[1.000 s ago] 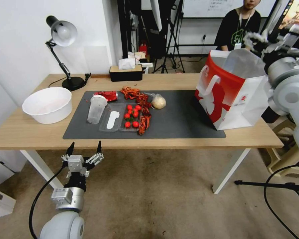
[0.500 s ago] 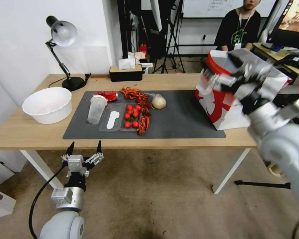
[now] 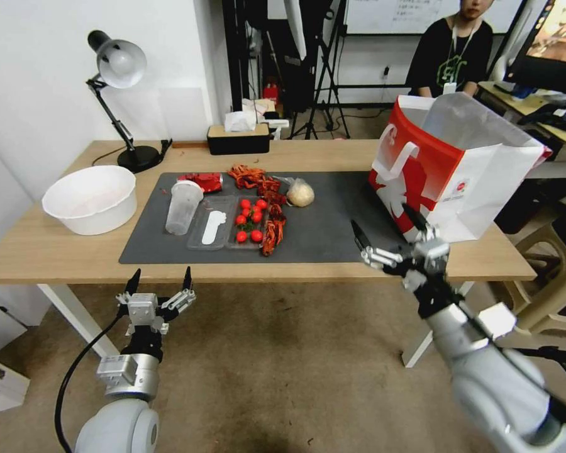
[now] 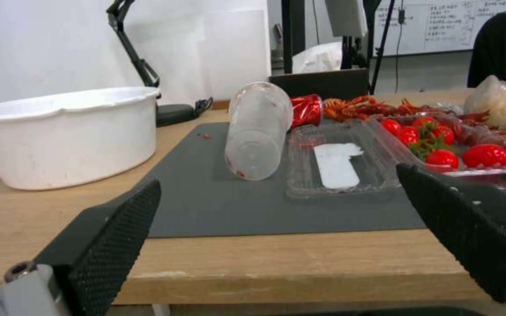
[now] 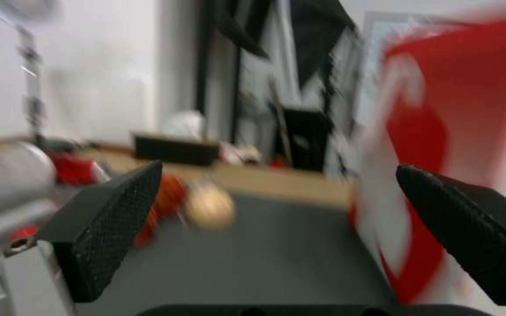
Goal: Pick up the trash from the table and place it into the takeout bag.
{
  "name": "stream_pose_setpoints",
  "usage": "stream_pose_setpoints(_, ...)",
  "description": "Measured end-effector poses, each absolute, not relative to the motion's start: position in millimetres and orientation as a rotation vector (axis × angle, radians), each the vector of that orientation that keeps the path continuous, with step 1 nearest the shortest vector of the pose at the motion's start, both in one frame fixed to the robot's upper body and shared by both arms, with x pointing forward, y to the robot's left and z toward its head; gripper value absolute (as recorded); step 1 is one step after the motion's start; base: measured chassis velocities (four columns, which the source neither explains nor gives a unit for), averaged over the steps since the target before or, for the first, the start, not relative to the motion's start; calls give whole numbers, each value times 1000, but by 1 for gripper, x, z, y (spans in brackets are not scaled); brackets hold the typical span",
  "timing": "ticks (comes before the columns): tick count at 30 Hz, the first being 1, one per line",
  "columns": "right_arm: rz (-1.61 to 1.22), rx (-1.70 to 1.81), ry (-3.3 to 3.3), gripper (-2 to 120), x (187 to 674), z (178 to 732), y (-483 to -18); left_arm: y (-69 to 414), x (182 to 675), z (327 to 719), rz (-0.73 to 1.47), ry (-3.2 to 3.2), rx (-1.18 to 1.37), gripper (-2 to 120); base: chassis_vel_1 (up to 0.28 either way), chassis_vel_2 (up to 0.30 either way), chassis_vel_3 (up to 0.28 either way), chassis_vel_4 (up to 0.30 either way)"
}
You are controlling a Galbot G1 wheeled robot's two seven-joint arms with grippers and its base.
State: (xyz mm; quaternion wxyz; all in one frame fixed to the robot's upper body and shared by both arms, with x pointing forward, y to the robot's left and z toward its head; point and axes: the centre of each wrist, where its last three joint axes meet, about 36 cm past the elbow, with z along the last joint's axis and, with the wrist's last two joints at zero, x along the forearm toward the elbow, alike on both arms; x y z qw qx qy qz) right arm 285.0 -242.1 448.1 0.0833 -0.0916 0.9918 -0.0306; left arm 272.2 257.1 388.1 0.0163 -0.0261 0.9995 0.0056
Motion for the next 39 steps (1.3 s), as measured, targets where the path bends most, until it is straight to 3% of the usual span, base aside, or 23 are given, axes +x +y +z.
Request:
stream_pose_setpoints(9, -1, -91, 3072, 100, 255, 390, -216, 258, 274, 387, 19, 3108, -79, 100, 0, 0, 0, 0)
stream_pose_setpoints(23, 34, -114, 3096, 100, 258, 379, -204, 259, 273, 387, 21, 3105, -84, 100, 0, 0, 0, 0)
stream_pose_setpoints(35, 151, -203, 3127, 100, 326, 428, -209, 258, 272, 387, 21, 3104, -89, 100, 0, 0, 0, 0)
stream_pose_setpoints(39, 214, -246, 3183, 100, 377, 446, -212, 258, 272, 388, 23, 3101, -94, 100, 0, 0, 0, 0)
